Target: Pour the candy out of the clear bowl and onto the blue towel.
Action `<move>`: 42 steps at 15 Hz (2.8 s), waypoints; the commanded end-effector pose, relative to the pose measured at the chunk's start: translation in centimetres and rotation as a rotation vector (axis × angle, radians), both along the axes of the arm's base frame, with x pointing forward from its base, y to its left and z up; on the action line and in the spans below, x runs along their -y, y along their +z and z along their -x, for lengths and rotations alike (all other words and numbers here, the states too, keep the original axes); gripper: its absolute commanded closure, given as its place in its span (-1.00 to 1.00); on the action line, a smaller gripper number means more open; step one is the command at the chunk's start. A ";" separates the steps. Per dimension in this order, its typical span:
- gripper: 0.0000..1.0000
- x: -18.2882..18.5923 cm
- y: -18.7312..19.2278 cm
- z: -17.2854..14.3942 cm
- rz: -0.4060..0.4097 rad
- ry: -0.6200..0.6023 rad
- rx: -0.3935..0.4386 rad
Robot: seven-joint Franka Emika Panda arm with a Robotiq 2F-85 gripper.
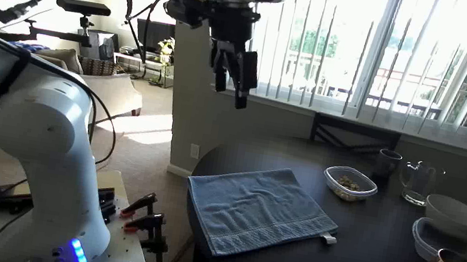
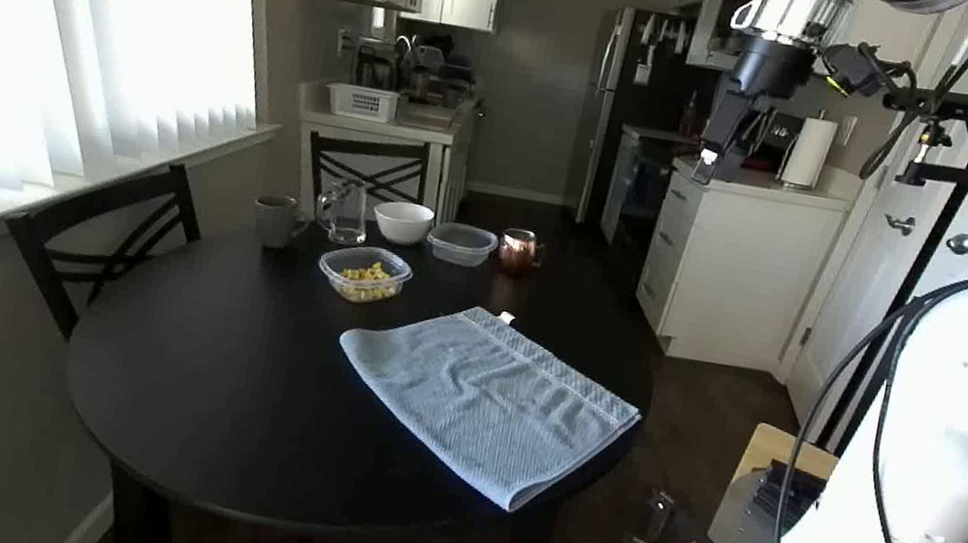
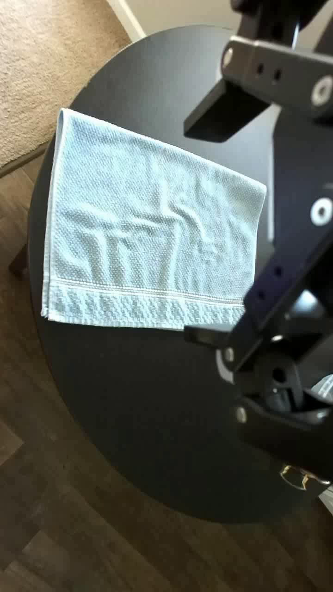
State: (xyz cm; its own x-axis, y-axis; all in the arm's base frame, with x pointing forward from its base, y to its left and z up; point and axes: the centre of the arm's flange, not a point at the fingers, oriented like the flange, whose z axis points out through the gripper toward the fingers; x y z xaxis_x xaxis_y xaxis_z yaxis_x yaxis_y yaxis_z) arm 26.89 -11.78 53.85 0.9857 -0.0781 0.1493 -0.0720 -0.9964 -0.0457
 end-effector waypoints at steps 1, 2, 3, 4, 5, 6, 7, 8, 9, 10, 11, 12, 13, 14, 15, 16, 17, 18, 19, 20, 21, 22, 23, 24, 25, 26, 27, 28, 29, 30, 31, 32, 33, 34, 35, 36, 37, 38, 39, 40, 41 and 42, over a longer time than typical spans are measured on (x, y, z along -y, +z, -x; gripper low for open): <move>-1.00 0.0 0.0 0.0 0.000 0.000 0.000; -1.00 0.0 0.0 0.0 0.000 0.000 0.000; -1.00 0.0 0.0 0.0 0.000 0.000 0.000; -1.00 0.0 0.0 0.0 0.000 0.000 0.000; -1.00 0.0 0.0 0.0 0.000 0.000 0.000; -1.00 0.0 0.0 0.0 0.000 0.000 0.000; -1.00 0.0 0.0 0.0 0.000 0.000 0.000; -1.00 0.0 0.0 0.0 -0.001 0.000 0.000; -1.00 0.3 0.2 -1.6 0.007 0.030 0.009; -1.00 0.2 0.6 -3.0 0.005 0.042 0.025; -1.00 -0.3 0.9 -4.6 0.021 0.032 0.055; -1.00 -1.0 1.1 -6.1 0.018 0.043 0.085; -1.00 -1.9 1.4 -7.8 0.007 0.037 0.118; -1.00 -2.7 1.6 -9.3 -0.009 0.014 0.152; -1.00 -3.5 1.7 -10.8 -0.034 -0.014 0.178; -1.00 -4.4 1.5 -12.5 -0.046 -0.082 0.199; -1.00 -5.1 1.2 -14.0 -0.061 -0.134 0.207; -1.00 -5.8 0.8 -15.8 -0.069 -0.203 0.204; -1.00 -6.2 0.3 -17.3 -0.075 -0.254 0.206; -1.00 -6.4 -0.2 -19.3 -0.079 -0.306 0.210; -1.00 -6.4 -0.6 -21.3 -0.087 -0.357 0.212; -1.00 -6.1 -1.2 -23.1 -0.093 -0.409 0.212; -1.00 -5.7 -1.6 -24.8 -0.102 -0.459 0.200; -1.00 -5.3 -2.1 -26.1 -0.112 -0.509 0.189; -1.00 -4.9 -2.7 -27.3 -0.123 -0.560 0.181; -1.00 -4.6 -3.1 -28.3 -0.134 -0.613 0.172; -1.00 -4.5 -3.5 -29.1 -0.144 -0.663 0.166; -1.00 -4.4 -3.9 -29.7 -0.155 -0.713 0.164; -1.00 -4.5 -4.0 -30.1 -0.170 -0.763 0.162; -1.00 -4.6 -4.2 -30.4 -0.184 -0.812 0.157; -1.00 -5.0 -4.3 -30.5 -0.202 -0.861 0.155; -1.00 -5.5 -4.3 -30.4 -0.219 -0.909 0.158; -1.00 -5.9 -4.2 -30.3 -0.232 -0.958 0.160; -1.00 -6.5 -3.9 -30.1 -0.241 -1.011 0.155; -1.00 -6.9 -3.7 -29.9 -0.265 -1.056 0.159; -1.00 -5.7 -4.4 -30.2 -0.215 -0.972 0.145; -1.00 -6.1 -4.2 -30.2 -0.226 -1.003 0.145; -1.00 -6.4 -4.1 -30.2 -0.232 -1.018 0.145; -1.00 -6.5 -4.1 -30.2 -0.235 -1.025 0.145; -1.00 -6.4 -4.1 -30.2 -0.235 -1.029 0.144; -1.00 -6.4 -4.1 -30.2 -0.235 -1.030 0.145; -1.00 -6.4 -4.1 -30.2 -0.236 -1.031 0.145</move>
State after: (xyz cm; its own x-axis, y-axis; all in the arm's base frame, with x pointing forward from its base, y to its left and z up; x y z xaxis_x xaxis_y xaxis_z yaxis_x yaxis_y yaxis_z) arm 57.11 -5.40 49.76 0.4016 -0.9062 0.1320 -0.8535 -0.4226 -0.3048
